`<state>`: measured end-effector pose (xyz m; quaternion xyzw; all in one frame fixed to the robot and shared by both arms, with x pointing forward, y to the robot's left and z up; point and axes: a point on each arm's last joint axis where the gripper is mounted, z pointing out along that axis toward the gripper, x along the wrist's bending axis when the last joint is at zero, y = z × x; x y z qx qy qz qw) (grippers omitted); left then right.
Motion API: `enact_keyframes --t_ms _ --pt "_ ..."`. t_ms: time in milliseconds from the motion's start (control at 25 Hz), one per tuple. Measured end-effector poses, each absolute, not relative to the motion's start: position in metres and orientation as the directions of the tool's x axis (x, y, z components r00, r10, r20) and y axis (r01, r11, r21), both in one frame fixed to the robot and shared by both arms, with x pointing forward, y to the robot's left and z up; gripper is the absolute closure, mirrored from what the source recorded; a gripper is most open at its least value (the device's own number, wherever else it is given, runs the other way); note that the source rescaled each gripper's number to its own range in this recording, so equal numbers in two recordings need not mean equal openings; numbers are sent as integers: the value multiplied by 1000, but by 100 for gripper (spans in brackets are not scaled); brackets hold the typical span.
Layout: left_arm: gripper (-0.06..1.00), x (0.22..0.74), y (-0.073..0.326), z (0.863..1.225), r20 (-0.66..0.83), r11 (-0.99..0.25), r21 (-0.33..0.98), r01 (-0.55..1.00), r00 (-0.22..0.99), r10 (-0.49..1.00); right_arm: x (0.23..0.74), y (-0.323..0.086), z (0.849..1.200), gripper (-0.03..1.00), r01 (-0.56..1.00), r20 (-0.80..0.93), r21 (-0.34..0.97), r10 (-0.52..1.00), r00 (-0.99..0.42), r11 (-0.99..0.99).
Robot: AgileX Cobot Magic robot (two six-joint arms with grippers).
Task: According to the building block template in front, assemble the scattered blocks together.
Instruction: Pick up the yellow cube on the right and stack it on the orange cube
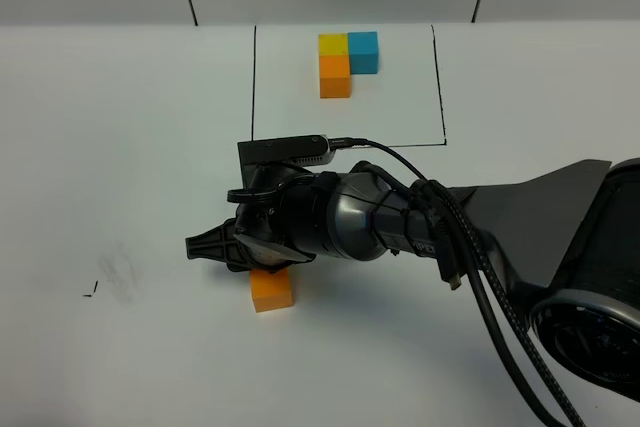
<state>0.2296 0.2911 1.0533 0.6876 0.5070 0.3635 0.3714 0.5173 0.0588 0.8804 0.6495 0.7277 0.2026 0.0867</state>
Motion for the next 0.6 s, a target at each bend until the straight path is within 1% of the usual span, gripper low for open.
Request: enact_keyframes --t_ms 600 --pt "94 230 291 1053 123 -210 879 427 222 967 516 60 880 44 897 110 410 967 -231 168"
